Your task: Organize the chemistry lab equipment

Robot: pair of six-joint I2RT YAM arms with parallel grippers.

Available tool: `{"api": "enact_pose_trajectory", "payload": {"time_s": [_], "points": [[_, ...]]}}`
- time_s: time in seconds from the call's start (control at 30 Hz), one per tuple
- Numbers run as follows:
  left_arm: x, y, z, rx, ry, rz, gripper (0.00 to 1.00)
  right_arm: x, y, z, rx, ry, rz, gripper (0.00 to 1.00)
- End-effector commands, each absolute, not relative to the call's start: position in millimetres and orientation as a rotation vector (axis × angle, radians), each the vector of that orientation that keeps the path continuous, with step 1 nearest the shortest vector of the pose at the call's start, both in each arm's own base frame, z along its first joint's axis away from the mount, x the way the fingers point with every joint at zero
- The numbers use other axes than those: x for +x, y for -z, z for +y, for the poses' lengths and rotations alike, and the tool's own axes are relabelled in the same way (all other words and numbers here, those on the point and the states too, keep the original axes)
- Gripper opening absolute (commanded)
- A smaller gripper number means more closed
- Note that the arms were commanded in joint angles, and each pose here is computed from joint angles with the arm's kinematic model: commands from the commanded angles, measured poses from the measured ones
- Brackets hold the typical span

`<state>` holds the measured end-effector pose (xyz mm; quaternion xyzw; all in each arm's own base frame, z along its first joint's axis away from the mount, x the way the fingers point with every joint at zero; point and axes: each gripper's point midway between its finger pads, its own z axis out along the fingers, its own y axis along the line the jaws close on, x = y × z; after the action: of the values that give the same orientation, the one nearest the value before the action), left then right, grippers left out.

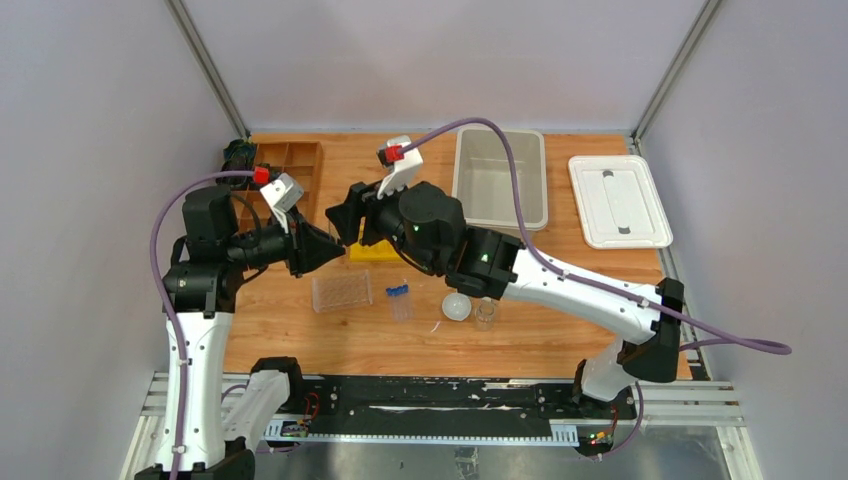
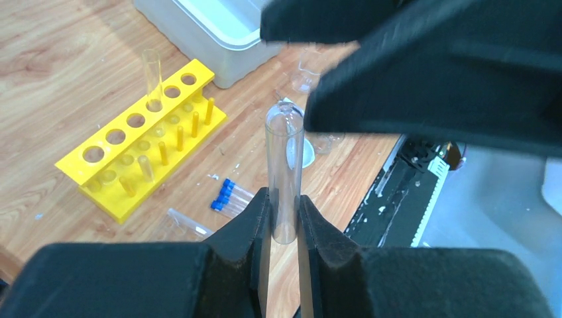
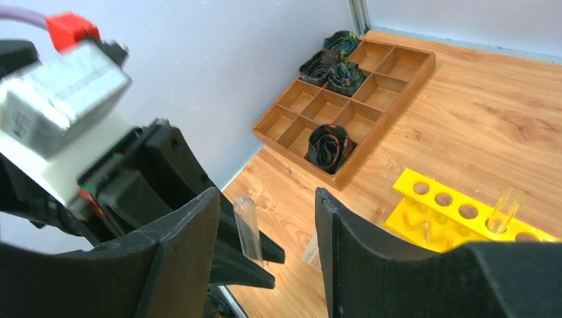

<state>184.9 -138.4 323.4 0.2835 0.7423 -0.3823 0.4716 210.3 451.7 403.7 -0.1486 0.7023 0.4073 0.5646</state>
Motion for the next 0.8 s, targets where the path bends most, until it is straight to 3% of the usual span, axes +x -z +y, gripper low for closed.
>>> {"api": "enact_pose_trajectory", "payload": {"time_s": [0.0,0.27,0.5,0.77], "points": [[183,-317,-137,0.746,0.891,1.789,0.05,202,-394,455,-0.504,-0.953,1.758,0.59],[180,-315,-136,0.777,0.866,1.767,0.03,197,-388,469,-0.581,-0.966,1.797,0.58],[177,-315,-136,0.798,0.837,1.745,0.00,201,-391,475,-0.592,-0.958,1.797,0.52],[179,-311,-132,0.799,0.794,1.750,0.00,202,-383,476,-0.603,-0.953,1.822,0.25]]}}
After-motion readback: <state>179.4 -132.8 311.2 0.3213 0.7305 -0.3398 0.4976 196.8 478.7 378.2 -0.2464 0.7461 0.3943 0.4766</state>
